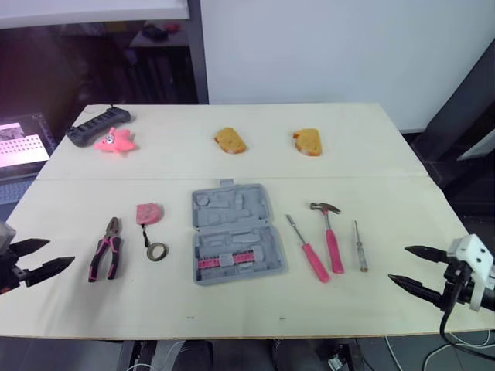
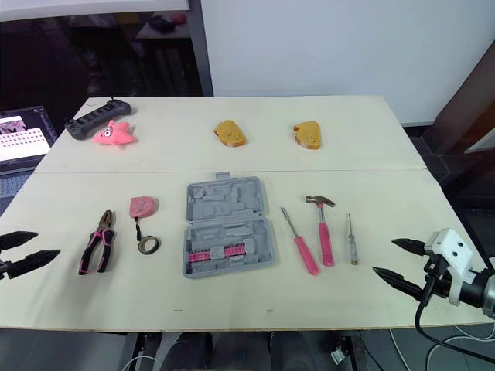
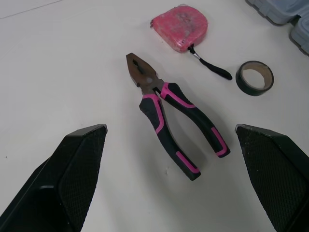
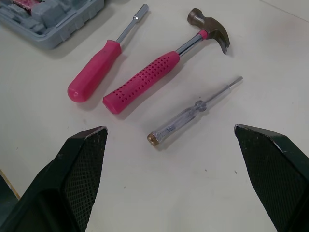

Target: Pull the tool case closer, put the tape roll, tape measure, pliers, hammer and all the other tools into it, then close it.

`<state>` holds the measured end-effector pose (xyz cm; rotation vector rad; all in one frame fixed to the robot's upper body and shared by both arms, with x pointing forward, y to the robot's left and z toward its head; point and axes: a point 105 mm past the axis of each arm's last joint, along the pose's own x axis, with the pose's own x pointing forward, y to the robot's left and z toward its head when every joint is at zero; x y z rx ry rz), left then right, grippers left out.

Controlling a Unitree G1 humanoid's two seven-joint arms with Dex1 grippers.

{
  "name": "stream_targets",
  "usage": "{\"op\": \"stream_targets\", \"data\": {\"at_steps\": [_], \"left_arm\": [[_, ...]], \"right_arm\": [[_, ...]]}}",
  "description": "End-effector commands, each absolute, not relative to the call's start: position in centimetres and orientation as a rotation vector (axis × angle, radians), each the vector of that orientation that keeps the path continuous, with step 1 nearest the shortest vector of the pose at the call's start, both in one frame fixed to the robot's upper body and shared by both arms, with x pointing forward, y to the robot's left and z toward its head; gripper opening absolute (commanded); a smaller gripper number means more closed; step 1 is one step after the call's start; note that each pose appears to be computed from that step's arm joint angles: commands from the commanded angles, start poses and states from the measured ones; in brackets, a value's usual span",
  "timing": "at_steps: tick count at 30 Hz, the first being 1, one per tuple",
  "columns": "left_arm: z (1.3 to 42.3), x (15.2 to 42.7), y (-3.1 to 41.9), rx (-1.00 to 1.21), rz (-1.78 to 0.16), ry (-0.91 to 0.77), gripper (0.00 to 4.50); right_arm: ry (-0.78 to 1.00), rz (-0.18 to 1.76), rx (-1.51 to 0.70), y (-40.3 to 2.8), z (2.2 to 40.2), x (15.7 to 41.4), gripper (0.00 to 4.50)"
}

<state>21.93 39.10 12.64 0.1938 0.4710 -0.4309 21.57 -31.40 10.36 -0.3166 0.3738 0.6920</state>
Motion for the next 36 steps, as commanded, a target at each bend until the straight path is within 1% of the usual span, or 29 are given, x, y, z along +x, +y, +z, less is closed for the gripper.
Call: {"op": "stream_targets", "data": {"at_steps": [1,8,14,17,20,22,23,24,25,26,28,31,32,33,36], "left_arm": [[13.8,22.1,39.5,0.251,-0.426,0.447,4.49],[13.9,22.5,39.8,0.253,-0.415,0.435,4.49],[14.8,23.5,38.1,0.247,-0.446,0.412,4.49],[14.9,24.2,36.3,0.248,-0.492,0.396,4.49],[13.9,25.3,33.0,0.235,-0.577,0.385,4.49],[13.2,26.2,30.9,0.178,-0.628,0.350,4.49],[12.7,26.8,29.8,0.152,-0.647,0.331,4.25],[12.3,27.3,28.7,0.131,-0.674,0.318,3.92],[11.9,27.7,28.0,0.118,-0.694,0.312,3.60],[11.3,27.9,27.2,0.122,-0.718,0.314,3.09],[9.8,28.4,26.2,0.141,-0.743,0.340,2.03],[7.6,28.5,24.5,0.191,-0.809,0.389,0.34],[7.1,28.6,24.3,0.197,-0.813,0.402,0.00],[6.5,28.7,24.0,0.212,-0.821,0.419,0.00],[5.4,29.1,23.2,0.265,-0.845,0.444,0.00]], "right_arm": [[0.353,0.682,-0.330,-31.6,10.8,21.7,4.50],[0.351,0.672,-0.329,-31.7,10.7,21.8,4.50],[0.349,0.674,-0.333,-31.3,10.5,22.0,4.50],[0.337,0.710,-0.345,-29.6,10.9,22.7,4.50],[0.298,0.759,-0.344,-26.6,11.6,24.3,4.50],[0.314,0.775,-0.367,-24.7,11.1,25.5,4.50],[0.314,0.780,-0.373,-23.4,11.0,26.3,4.50],[0.310,0.784,-0.377,-22.2,11.0,27.0,4.06],[0.301,0.800,-0.368,-21.0,11.2,27.5,3.89],[0.285,0.833,-0.372,-19.4,11.5,27.8,3.51],[0.262,0.897,-0.381,-16.6,11.7,28.4,2.54],[0.295,0.959,-0.418,-13.9,11.6,29.6,0.99],[0.307,0.964,-0.432,-13.5,11.5,30.1,0.43],[0.327,0.956,-0.462,-13.2,11.3,31.0,0.05],[0.380,0.938,-0.551,-12.7,10.5,32.8,0.05]]}}
